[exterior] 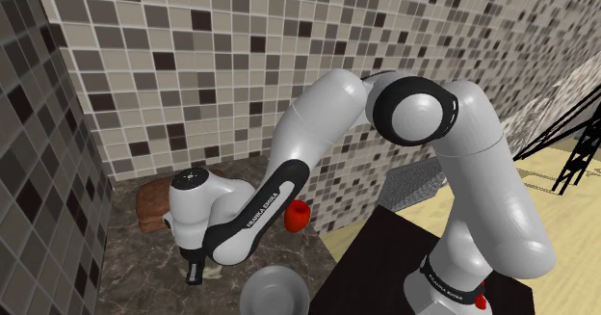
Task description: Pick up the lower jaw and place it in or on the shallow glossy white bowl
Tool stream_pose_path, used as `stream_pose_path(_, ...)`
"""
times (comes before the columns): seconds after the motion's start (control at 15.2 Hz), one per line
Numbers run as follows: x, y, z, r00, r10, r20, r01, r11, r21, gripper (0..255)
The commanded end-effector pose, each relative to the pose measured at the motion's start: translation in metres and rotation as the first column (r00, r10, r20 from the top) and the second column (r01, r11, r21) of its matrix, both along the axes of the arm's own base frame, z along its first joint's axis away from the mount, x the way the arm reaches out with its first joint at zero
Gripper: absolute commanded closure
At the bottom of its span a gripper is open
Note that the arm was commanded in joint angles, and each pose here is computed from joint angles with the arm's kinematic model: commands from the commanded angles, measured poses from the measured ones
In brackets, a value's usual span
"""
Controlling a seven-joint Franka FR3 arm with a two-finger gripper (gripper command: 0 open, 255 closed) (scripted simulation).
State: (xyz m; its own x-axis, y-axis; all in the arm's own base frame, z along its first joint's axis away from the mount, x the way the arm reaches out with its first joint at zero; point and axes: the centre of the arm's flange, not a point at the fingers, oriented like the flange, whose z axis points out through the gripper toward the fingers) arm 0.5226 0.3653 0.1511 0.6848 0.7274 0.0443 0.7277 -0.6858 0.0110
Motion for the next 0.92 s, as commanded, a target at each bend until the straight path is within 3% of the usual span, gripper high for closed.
stream_pose_path(0.0,0.001,-0.001,-0.001,1.0,-0.002,-0.001,0.002,1.0,-0.002,255)
stream_pose_path(0.86,0.001,-0.001,0.062,1.0,-0.002,-0.001,0.002,1.0,-0.002,255)
